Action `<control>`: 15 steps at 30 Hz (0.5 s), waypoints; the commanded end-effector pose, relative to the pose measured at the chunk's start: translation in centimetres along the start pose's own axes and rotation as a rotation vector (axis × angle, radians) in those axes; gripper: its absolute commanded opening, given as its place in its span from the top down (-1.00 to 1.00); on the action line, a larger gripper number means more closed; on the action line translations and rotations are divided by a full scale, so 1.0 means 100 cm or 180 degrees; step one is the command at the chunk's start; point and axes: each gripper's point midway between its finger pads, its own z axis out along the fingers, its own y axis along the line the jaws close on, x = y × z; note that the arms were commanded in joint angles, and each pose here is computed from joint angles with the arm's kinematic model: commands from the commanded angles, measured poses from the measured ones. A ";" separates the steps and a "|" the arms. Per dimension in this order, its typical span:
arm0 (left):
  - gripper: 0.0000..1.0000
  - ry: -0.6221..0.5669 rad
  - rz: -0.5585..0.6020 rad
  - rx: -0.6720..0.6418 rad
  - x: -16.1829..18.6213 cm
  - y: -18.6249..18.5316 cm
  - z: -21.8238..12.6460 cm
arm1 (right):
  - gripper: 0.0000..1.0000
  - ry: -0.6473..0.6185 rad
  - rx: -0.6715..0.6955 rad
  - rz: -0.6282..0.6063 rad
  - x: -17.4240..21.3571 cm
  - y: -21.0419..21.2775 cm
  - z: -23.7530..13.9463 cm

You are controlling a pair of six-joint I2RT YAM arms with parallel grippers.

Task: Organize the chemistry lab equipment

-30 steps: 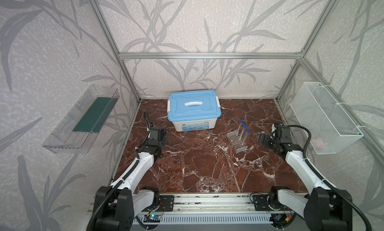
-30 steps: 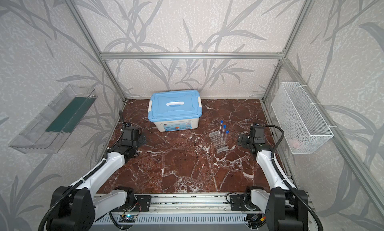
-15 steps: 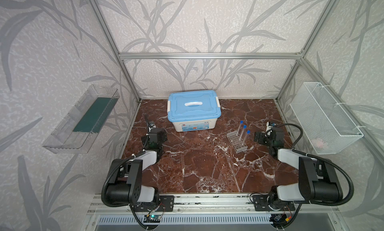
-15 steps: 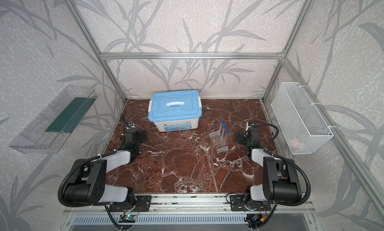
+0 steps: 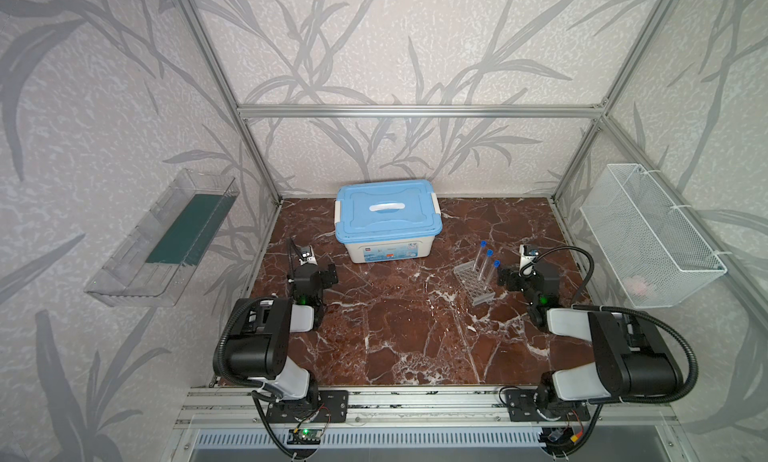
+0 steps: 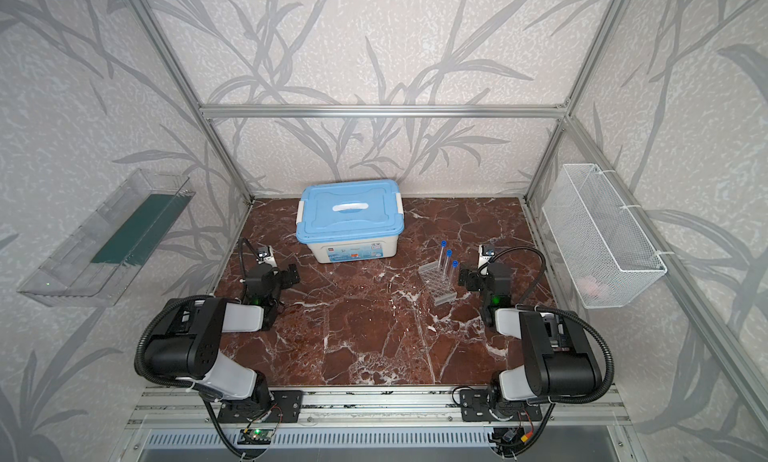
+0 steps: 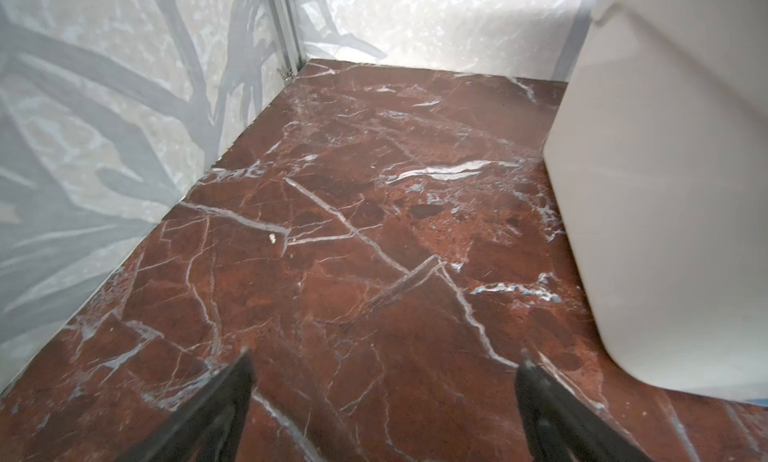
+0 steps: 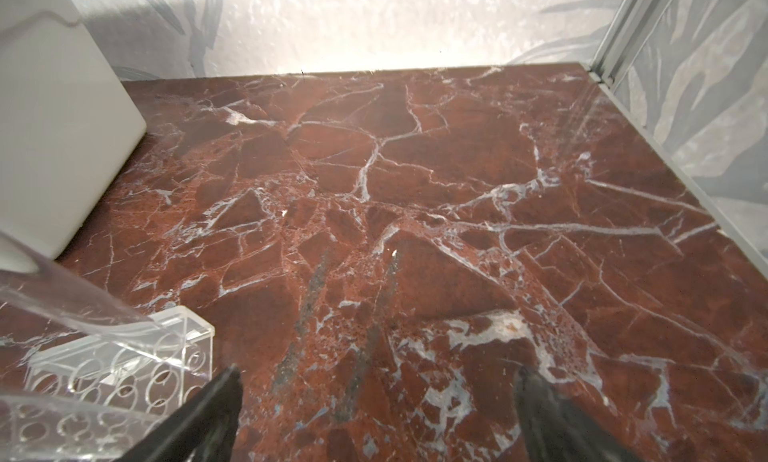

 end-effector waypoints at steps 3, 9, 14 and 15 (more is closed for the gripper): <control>-0.99 -0.0204 0.0055 0.0148 -0.019 -0.008 0.002 | -0.98 -0.0289 0.0179 -0.0141 -0.016 -0.004 0.004; -0.99 -0.0199 0.0061 0.0136 -0.019 -0.008 0.002 | -0.98 -0.0185 0.0280 -0.0325 -0.017 0.004 0.012; -0.99 -0.0200 0.0061 0.0136 -0.019 -0.008 0.002 | -0.98 -0.0128 0.0277 -0.0326 -0.016 0.004 0.012; -0.99 -0.0202 0.0060 0.0137 -0.019 -0.008 0.002 | -0.98 -0.0121 0.0276 -0.0331 -0.016 0.004 0.012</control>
